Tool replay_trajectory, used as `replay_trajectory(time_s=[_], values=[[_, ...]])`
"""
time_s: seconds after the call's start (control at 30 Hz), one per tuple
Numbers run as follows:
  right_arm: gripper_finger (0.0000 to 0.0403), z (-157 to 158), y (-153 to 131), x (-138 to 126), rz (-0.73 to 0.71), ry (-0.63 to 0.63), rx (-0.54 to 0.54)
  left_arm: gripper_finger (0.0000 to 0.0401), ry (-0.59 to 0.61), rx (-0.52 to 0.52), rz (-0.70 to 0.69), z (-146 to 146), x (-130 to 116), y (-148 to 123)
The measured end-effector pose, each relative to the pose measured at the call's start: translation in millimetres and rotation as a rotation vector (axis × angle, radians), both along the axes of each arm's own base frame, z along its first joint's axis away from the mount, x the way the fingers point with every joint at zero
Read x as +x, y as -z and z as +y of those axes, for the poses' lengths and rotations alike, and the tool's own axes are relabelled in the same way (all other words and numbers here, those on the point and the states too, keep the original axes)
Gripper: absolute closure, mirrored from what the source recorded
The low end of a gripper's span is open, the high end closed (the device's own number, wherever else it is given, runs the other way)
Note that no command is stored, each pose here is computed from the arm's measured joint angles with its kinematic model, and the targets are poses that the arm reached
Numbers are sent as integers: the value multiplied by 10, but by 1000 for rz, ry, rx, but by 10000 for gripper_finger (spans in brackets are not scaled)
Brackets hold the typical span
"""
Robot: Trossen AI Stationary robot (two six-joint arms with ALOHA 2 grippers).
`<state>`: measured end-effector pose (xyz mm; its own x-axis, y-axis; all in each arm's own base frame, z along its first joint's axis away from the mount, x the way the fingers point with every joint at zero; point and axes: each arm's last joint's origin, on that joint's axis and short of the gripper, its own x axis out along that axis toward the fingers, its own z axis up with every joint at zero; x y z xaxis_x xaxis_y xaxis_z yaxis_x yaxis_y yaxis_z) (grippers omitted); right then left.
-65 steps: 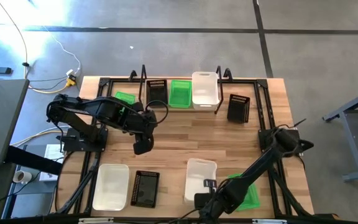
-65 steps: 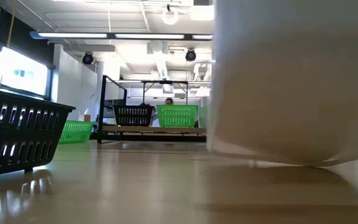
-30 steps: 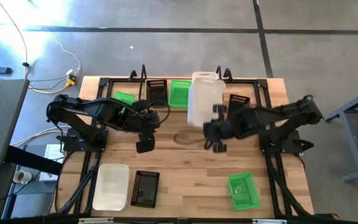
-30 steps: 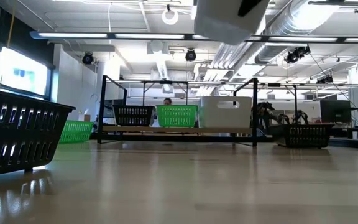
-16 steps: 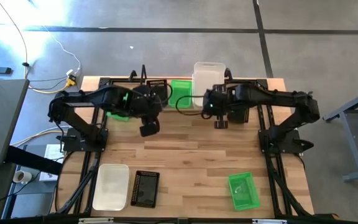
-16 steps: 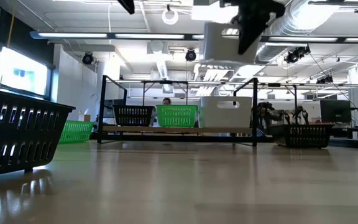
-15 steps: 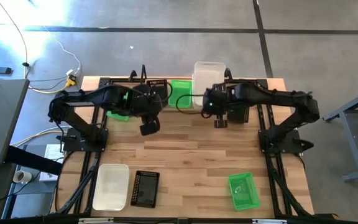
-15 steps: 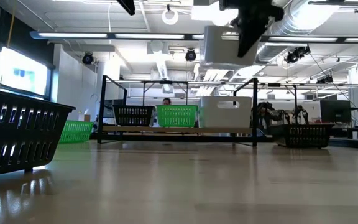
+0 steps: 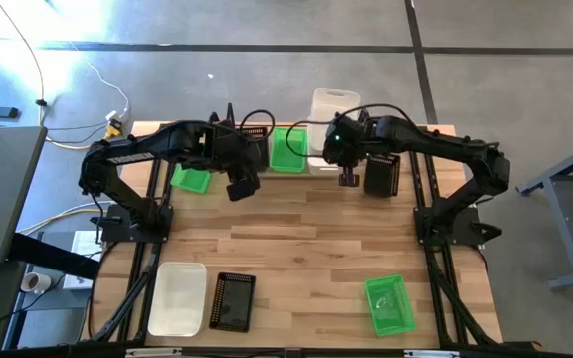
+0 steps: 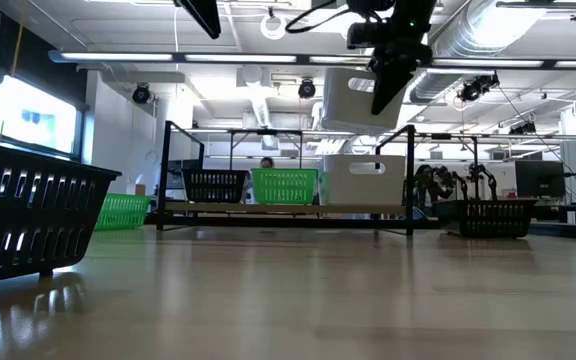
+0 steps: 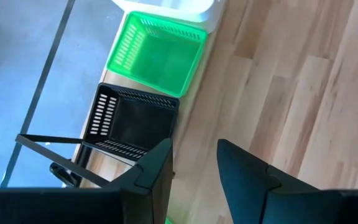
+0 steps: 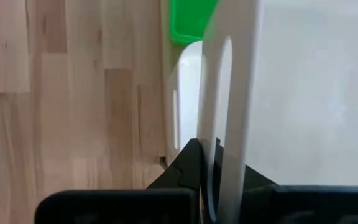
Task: Stack baskets on shelf by color
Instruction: Stack the right white bin on the white bin on the shelf
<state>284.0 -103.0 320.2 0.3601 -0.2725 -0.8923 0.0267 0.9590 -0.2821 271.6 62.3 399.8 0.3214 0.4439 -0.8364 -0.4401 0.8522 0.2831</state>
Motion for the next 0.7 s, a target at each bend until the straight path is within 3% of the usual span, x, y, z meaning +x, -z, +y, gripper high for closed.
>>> replay_trajectory(time_s=[0.7], values=[[403,-160,288,107,127,-26,59,284,-12,-29,-67,169,18,-25]])
